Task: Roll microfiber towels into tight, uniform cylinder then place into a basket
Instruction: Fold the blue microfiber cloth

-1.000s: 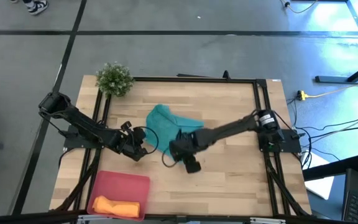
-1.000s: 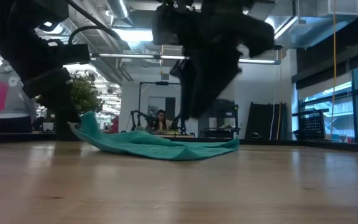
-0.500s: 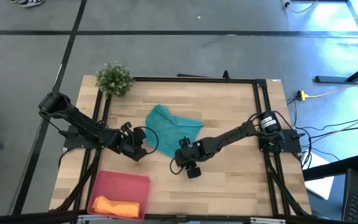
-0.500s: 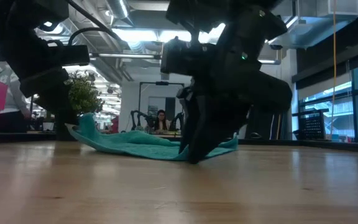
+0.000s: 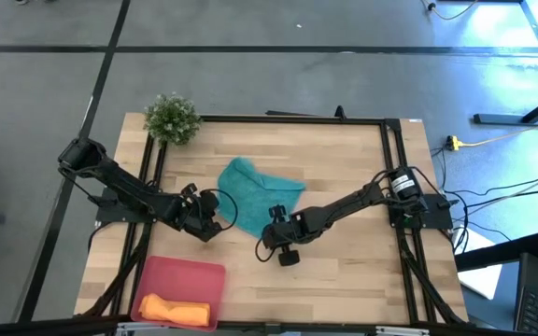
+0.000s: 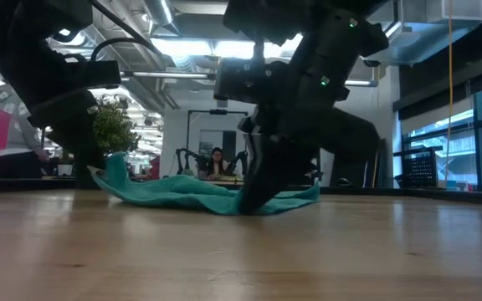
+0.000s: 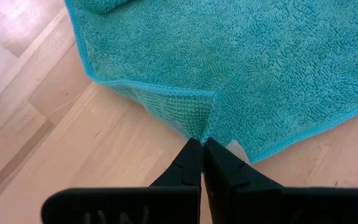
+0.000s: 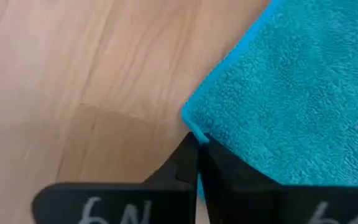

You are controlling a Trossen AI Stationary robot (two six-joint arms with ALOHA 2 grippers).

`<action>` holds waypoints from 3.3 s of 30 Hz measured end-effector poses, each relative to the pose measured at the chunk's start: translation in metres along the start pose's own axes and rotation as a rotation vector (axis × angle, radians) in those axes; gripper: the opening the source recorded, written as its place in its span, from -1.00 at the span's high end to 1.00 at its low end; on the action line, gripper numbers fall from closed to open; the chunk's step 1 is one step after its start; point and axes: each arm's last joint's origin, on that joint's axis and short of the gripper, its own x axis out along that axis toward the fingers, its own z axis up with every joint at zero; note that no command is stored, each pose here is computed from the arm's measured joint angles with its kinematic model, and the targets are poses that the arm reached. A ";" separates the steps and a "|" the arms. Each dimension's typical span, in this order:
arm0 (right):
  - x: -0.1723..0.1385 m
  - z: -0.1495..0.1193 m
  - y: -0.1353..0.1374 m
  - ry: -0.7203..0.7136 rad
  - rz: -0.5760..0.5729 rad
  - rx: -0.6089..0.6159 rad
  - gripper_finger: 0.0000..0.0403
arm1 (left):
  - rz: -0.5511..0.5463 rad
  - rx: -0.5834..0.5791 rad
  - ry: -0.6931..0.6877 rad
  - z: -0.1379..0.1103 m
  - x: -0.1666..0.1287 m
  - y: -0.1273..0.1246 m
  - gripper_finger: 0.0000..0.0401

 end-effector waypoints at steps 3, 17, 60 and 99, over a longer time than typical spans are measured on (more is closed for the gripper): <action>0.000 0.000 -0.001 -0.002 -0.025 0.024 0.96 | 0.000 0.000 0.000 0.000 0.000 0.000 1.00; -0.045 0.020 -0.005 -0.017 -0.171 0.014 0.98 | -0.066 0.080 -0.027 0.028 -0.019 -0.015 1.00; -0.245 0.002 -0.133 -0.145 -0.666 0.234 0.98 | 0.232 0.263 0.045 0.180 -0.118 0.059 1.00; -0.156 -0.044 -0.029 -0.055 -0.190 0.322 0.97 | -0.061 0.203 0.141 0.088 -0.052 -0.003 1.00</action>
